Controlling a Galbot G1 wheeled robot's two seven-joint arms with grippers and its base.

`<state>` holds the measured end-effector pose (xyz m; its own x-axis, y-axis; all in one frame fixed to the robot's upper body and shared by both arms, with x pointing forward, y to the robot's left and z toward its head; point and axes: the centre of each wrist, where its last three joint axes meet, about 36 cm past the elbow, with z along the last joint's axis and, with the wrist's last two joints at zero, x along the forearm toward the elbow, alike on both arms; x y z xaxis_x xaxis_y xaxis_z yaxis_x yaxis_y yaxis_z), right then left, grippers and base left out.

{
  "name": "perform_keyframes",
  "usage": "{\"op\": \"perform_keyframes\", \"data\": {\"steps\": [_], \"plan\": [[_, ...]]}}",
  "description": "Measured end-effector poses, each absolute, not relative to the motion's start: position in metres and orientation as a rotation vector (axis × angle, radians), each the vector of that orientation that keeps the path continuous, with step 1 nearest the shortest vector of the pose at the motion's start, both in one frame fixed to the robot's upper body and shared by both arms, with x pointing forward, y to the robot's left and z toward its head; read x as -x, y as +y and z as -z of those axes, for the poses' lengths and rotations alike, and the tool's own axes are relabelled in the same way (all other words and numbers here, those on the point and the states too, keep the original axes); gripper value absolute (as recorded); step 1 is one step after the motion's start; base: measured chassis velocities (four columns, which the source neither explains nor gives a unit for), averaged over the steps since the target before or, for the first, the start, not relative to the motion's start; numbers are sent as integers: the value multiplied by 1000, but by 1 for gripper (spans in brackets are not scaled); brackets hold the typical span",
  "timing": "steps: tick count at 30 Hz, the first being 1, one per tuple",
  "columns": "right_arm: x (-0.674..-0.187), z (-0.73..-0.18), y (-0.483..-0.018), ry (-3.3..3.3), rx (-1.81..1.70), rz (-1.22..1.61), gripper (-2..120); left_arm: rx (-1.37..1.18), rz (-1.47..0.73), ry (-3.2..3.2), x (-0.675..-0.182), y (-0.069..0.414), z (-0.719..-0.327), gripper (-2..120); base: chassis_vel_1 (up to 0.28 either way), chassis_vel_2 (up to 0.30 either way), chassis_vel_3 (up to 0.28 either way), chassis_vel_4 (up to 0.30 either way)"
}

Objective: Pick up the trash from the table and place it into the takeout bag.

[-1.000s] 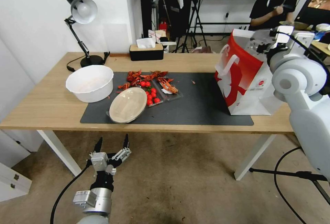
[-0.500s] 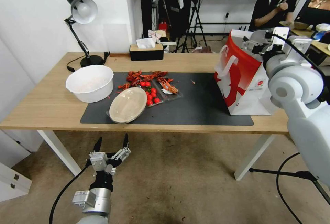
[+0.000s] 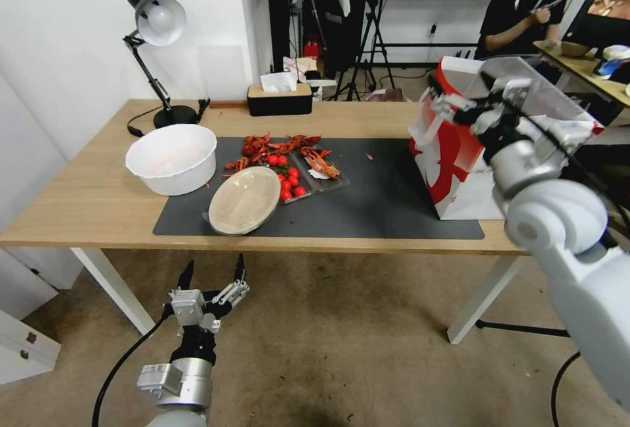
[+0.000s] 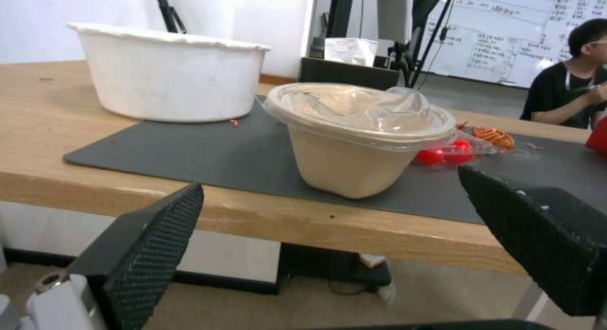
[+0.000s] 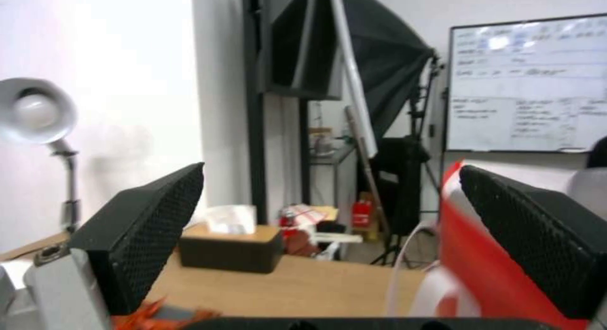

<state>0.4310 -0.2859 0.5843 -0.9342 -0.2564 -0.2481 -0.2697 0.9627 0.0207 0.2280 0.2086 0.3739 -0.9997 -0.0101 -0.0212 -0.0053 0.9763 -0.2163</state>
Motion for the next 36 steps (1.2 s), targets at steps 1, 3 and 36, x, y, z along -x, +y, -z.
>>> {"op": "perform_keyframes", "data": {"steps": [1, 3, 36], "plan": [[-429, -582, -286, 2868, 401, -82, 100, 12, 339, 3101, -228, 209, -374, 100, 0, 0, 0, 0], [-427, -579, -285, 2867, 411, -84, 100, 12, 340, 3101, -228, 209, -373, 100, 0, 0, 0, 0], [-317, -442, -280, 2915, 408, -180, 100, 14, 387, 3100, -236, 213, -369, 100, 0, 0, 0, 0]]}}
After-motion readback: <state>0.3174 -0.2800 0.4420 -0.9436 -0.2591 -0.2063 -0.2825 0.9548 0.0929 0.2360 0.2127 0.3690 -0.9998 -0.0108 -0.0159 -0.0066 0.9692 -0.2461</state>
